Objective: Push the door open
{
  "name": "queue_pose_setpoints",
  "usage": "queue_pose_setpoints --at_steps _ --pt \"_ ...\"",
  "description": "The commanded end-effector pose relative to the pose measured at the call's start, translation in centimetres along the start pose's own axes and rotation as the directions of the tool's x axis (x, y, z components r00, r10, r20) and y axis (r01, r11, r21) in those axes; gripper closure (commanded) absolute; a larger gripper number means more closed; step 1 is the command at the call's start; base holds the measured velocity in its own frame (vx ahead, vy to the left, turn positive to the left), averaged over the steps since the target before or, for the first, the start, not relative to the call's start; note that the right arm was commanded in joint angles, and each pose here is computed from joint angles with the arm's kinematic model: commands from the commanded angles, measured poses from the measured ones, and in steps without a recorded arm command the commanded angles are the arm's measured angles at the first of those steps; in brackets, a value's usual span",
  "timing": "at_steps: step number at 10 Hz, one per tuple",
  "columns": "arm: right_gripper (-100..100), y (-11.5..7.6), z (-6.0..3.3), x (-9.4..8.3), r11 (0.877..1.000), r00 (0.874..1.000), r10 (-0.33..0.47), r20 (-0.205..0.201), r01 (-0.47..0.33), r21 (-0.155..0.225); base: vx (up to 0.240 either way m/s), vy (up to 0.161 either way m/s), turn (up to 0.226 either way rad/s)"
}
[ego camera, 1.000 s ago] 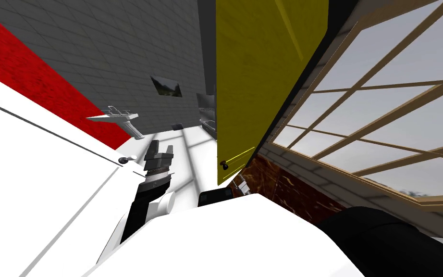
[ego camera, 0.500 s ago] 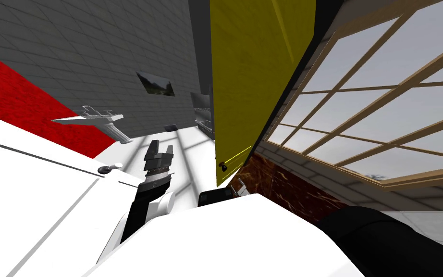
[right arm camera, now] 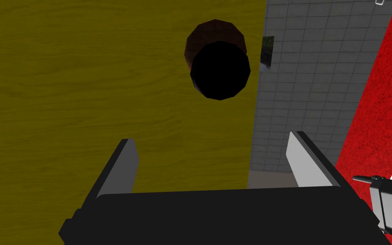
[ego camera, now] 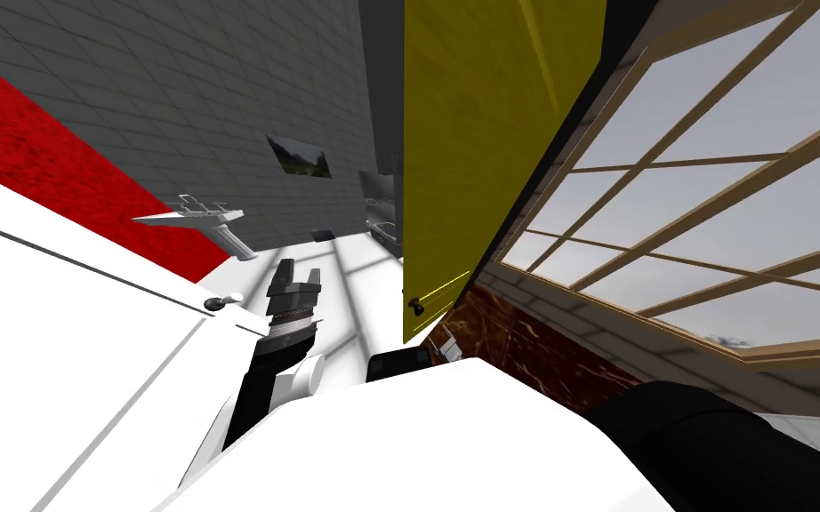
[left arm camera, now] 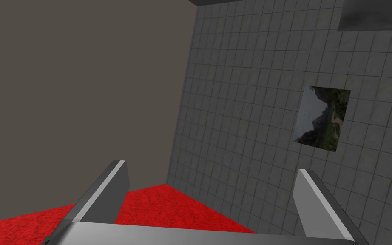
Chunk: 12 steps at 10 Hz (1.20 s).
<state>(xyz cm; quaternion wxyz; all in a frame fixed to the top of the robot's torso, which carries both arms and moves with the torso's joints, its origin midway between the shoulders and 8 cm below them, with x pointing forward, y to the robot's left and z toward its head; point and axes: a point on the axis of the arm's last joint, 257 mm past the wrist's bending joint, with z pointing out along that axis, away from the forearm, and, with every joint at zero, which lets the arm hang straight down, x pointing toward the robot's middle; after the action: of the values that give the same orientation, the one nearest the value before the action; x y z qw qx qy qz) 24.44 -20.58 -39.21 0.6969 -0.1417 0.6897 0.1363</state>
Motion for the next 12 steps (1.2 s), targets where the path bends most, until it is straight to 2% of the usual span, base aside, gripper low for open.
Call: queue_pose_setpoints --at_steps 1,6,7,12 --pt "-100 -1.4 0.52 0.2 1.0 1.0 -0.009 -0.001 0.009 0.026 -0.056 0.008 0.143" --pt "-100 -6.5 3.7 0.5 0.992 1.0 -0.026 0.002 0.026 0.124 -0.056 0.016 0.18" --pt "-100 -6.5 3.7 0.5 0.992 1.0 -0.026 0.002 0.026 0.124 -0.042 0.017 0.092" --pt "-100 -11.4 7.25 0.4 0.973 1.0 -0.022 0.002 0.021 0.229 -0.057 0.025 0.204"
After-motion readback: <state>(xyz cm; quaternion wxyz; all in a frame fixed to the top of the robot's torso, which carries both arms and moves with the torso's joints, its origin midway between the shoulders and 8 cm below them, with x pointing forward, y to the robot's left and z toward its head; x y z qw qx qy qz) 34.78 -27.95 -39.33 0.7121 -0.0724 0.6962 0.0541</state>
